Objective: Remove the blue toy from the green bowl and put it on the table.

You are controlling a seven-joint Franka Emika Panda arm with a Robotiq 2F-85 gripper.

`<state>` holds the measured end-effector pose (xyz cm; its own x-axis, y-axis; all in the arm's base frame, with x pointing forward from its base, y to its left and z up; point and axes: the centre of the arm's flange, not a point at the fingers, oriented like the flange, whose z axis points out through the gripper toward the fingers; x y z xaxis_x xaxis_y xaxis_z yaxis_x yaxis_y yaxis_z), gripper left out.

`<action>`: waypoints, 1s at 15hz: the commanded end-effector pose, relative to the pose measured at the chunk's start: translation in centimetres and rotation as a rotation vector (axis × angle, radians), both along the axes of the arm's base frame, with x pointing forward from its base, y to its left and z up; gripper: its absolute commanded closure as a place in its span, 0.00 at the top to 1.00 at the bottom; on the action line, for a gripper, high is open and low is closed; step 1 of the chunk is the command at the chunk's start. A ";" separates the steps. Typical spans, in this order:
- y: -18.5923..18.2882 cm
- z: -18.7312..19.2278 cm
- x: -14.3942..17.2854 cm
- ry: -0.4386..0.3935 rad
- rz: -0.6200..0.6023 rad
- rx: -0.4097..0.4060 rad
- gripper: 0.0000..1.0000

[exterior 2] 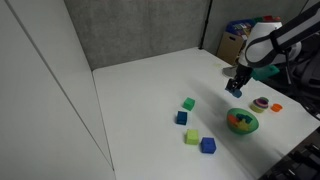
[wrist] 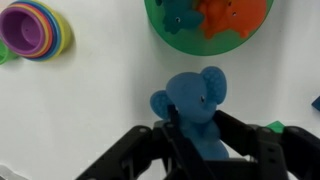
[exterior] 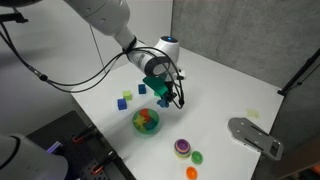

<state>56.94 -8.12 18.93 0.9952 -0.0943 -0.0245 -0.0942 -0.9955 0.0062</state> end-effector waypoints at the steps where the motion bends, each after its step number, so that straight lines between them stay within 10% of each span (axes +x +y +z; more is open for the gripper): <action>1: -1.3 0.7 2.5 0.015 -0.023 -0.032 0.70; 5: -2.1 2.8 3.0 0.001 -0.020 -0.036 0.99; 15: -4.7 12.8 2.7 0.058 -0.044 -0.028 1.00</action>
<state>59.84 -11.84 28.11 0.9905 -0.1325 -0.0380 -0.1313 -0.9908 0.0327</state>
